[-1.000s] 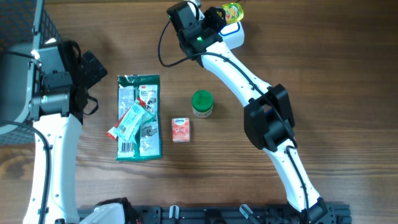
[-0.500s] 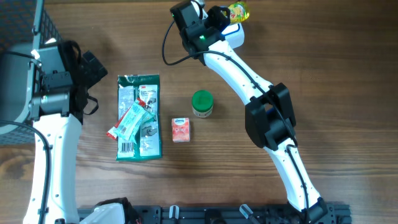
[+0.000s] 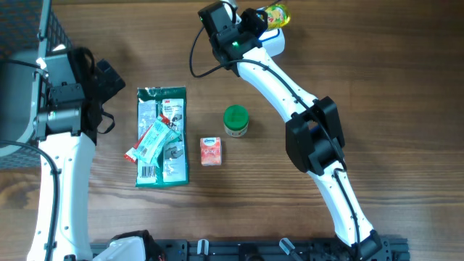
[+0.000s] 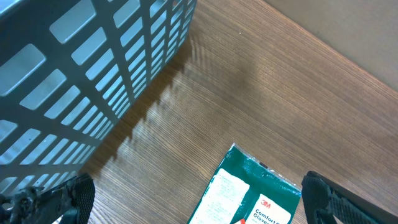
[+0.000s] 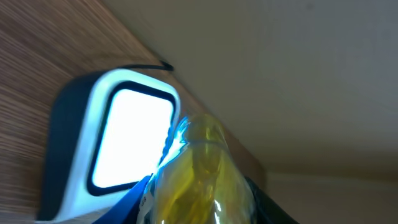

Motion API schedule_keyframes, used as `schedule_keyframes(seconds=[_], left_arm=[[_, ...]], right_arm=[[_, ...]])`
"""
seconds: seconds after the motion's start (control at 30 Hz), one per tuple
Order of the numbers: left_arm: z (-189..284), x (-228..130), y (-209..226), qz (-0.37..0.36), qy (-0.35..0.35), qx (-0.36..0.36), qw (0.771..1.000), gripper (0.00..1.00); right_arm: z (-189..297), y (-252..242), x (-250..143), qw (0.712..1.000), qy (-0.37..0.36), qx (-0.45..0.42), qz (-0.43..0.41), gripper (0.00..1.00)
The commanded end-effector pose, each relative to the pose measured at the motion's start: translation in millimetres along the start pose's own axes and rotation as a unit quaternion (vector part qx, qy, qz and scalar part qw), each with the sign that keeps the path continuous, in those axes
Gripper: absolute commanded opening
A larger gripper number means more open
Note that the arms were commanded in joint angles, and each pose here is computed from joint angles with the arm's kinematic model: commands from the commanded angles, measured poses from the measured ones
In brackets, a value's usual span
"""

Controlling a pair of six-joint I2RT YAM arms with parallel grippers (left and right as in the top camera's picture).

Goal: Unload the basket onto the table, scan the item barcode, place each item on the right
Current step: 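Hold the Vim bottle in front of the white scanner window, then move the Vim bottle right and lower it onto the table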

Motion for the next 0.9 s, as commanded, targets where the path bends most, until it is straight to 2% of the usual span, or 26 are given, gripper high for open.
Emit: schedule_keyframes(seconds=[0.0, 0.17, 0.3, 0.4, 0.5, 0.53, 0.67, 0.77, 0.87], left_arm=[[1, 2, 1, -0.002, -0.004, 0.002, 1.0, 1.0], [1, 2, 1, -0.002, -0.004, 0.002, 1.0, 1.0], [1, 2, 1, -0.002, -0.004, 0.002, 1.0, 1.0], [1, 3, 1, -0.002, -0.005, 0.002, 1.0, 1.0], [1, 2, 1, -0.002, -0.004, 0.002, 1.0, 1.0], [1, 3, 1, -0.002, -0.005, 0.002, 1.0, 1.0], [1, 3, 1, -0.002, -0.005, 0.002, 1.0, 1.0], [1, 3, 1, -0.002, -0.005, 0.002, 1.0, 1.0], [1, 2, 1, -0.002, -0.004, 0.002, 1.0, 1.0]], right_arm=[[11, -35, -1, 0.998, 0.018, -0.059, -0.006, 0.04], [48, -96, 2, 0.997, -0.008, -0.049, -0.067, 0.04], [97, -154, -12, 0.991, -0.044, 0.016, -0.125, 0.04], [135, -192, -36, 0.979, -0.056, 0.071, -0.184, 0.04], [170, -214, -67, 0.959, -0.06, 0.16, -0.226, 0.04], [187, -221, -84, 0.943, -0.061, 0.224, -0.238, 0.04], [211, -237, -131, 0.897, -0.026, 0.336, -0.286, 0.04], [212, -242, -173, 0.87, 0.051, 0.376, -0.315, 0.04], [198, -242, -188, 0.854, 0.081, 0.39, -0.336, 0.05]])
Point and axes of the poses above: each gripper's point midway between its finger pads, its own z axis back along the fingers, its own y axis along the line the jaws close on, x = y × z, the point moved 5 cm from there along z, back along the fingers, and after that the axes turned 2 degrees about -z, right-handed, at the moved point
